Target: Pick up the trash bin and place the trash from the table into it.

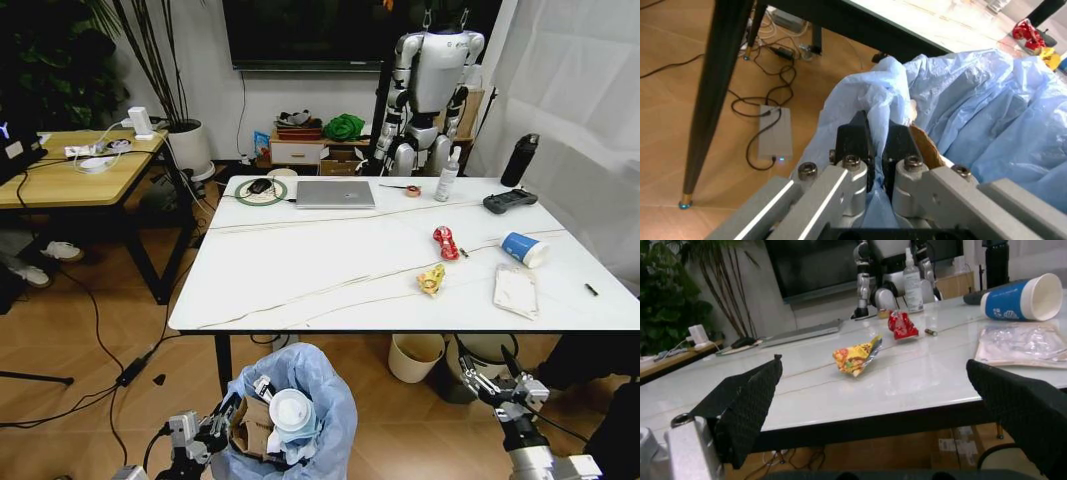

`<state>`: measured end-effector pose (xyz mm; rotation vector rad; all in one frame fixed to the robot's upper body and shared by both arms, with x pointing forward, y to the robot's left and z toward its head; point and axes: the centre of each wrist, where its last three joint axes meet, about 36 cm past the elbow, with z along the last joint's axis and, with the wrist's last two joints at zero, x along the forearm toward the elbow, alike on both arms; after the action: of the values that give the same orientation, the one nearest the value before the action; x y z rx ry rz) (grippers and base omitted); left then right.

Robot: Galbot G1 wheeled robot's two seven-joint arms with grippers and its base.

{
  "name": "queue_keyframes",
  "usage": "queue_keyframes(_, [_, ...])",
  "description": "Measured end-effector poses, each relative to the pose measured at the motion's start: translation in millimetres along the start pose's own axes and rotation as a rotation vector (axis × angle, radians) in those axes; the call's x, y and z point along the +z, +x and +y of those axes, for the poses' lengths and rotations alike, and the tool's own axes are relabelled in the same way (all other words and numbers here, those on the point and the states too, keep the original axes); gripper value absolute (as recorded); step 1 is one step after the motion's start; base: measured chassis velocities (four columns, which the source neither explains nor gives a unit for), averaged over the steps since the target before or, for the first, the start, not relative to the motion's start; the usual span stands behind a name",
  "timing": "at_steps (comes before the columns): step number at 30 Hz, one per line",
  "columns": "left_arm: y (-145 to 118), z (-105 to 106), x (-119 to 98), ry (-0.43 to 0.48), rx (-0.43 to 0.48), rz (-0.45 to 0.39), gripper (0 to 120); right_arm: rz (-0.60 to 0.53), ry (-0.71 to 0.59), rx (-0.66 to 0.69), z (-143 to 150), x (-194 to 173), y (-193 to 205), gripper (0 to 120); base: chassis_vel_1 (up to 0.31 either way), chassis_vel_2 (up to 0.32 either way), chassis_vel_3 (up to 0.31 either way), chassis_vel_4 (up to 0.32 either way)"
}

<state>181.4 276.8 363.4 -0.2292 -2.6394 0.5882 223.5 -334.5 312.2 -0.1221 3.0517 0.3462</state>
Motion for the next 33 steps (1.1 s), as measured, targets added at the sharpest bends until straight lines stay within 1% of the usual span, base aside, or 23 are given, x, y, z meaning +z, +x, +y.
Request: queue_keyframes(33, [-0.5,-5.2,2.4,-0.003,0.008,0.0,0,-0.014,0.011,-0.017,-5.9,-3.6,0.3,100,-0.092,-0.091,0.1,0.097])
